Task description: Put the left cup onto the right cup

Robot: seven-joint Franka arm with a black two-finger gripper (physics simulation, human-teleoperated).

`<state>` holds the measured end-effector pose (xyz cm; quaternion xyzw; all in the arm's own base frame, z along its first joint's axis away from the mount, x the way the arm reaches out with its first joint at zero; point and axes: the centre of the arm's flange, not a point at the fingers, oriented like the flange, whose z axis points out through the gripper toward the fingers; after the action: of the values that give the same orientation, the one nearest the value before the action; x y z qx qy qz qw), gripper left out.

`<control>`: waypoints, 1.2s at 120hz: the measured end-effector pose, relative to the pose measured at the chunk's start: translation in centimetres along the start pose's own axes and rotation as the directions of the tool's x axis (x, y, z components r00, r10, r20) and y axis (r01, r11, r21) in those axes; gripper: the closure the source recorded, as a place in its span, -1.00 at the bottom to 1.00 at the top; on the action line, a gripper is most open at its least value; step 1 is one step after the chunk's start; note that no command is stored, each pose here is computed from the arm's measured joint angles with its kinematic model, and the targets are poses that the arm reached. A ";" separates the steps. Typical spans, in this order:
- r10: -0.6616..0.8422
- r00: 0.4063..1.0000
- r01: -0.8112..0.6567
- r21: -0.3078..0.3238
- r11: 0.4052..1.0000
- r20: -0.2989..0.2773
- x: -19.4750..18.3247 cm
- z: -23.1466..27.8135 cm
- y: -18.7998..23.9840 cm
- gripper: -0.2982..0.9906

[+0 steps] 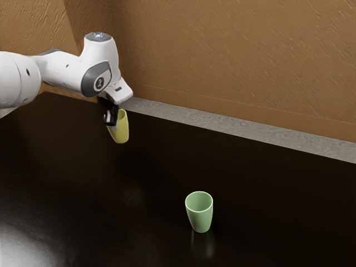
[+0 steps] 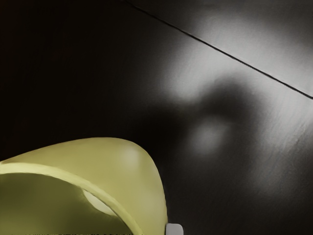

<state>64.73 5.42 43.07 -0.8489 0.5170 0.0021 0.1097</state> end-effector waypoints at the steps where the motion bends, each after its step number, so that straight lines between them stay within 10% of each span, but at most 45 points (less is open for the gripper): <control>1: 0.002 1.000 -0.002 0.001 1.000 0.000 0.1 -0.1 0.0 0.68; 144: 0.231 0.972 -0.225 0.111 0.968 -0.047 20.0 -8.3 5.4 0.68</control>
<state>68.37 -16.05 47.86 -0.7766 0.6137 -0.0376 0.1376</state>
